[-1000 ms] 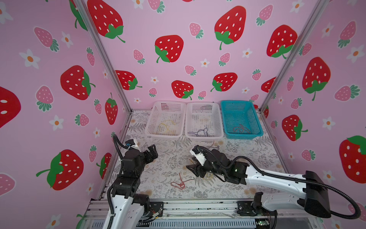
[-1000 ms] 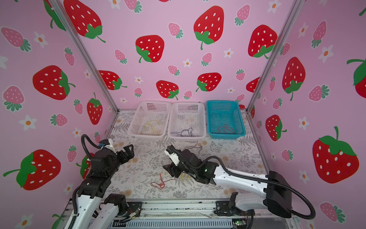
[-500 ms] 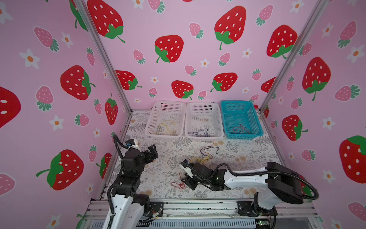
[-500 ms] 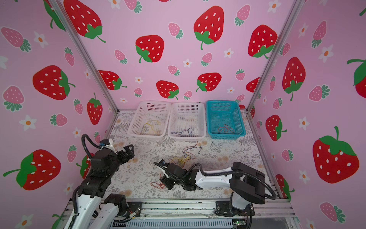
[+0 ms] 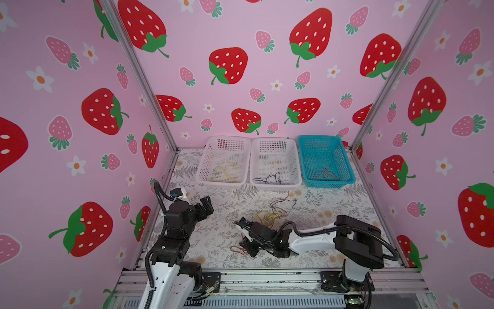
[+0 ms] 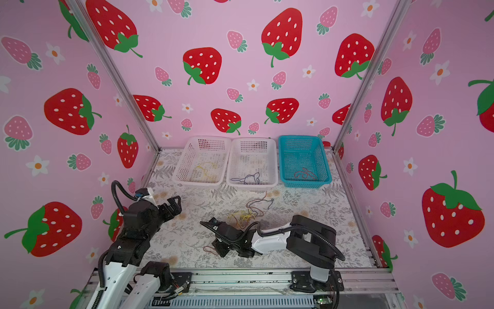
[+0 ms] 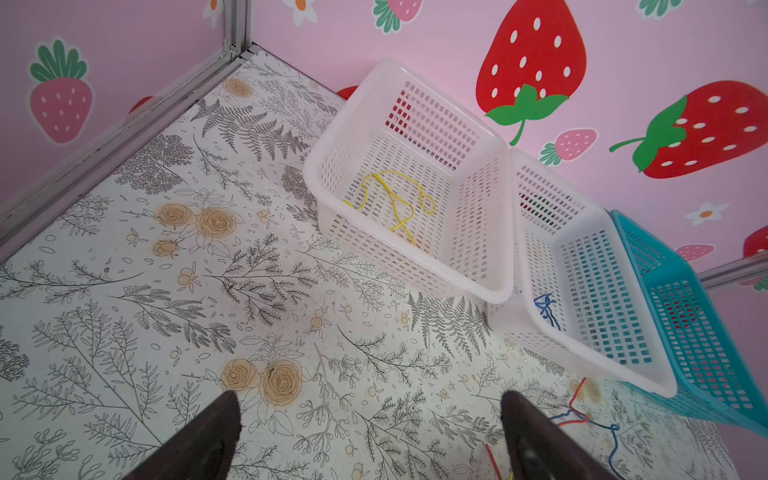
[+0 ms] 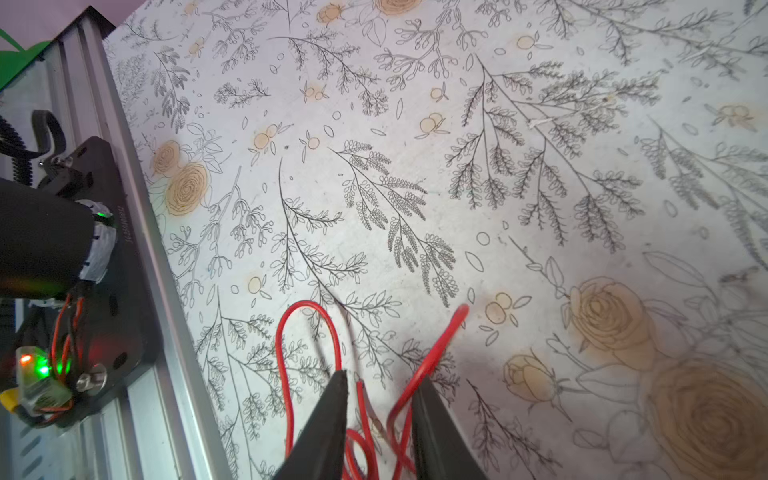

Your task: Untangle the cables

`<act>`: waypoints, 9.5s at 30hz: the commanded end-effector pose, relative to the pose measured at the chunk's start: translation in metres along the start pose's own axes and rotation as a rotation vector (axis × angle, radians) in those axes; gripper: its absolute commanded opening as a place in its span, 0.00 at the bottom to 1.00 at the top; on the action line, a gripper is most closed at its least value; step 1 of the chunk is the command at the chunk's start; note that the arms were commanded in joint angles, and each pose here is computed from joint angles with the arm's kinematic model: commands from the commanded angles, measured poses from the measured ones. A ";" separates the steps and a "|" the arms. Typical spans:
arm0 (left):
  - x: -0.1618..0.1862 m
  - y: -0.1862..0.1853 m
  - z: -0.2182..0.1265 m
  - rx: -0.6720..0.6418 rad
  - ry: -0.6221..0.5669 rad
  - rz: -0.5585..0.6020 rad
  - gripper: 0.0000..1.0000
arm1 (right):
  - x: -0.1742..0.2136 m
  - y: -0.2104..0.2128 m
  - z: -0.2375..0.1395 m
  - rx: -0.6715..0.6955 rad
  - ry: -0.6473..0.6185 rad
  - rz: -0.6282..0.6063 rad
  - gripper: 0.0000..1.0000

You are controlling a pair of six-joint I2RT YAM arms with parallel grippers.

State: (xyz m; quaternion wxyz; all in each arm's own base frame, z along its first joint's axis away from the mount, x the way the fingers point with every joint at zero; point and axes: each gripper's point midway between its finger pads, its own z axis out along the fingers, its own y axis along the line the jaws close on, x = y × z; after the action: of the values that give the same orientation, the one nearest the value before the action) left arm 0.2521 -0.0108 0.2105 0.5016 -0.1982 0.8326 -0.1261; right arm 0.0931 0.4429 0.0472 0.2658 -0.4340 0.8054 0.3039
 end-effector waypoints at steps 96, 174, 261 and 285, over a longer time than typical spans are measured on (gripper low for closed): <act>0.048 -0.043 0.015 0.199 0.319 -0.098 0.99 | -0.142 -0.245 -0.263 0.537 -0.701 0.508 0.65; 0.211 -0.099 0.034 0.354 0.596 -0.125 0.43 | -0.012 -0.145 -0.078 0.274 -0.323 0.219 0.27; 0.081 -0.163 -0.048 0.580 0.452 -0.137 0.00 | -0.072 -0.023 -0.180 -0.058 -0.511 -0.102 0.57; 0.099 -0.146 -0.043 0.538 0.479 -0.128 0.00 | -0.076 -0.016 -0.141 0.004 -0.455 -0.187 0.00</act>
State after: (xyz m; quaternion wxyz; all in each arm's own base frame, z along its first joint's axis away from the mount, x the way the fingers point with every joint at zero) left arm 0.2033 -0.1915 0.2178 0.3151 -0.0694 0.8456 -0.4253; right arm 0.1140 0.3803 0.1633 0.4311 -0.4375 0.6956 0.3727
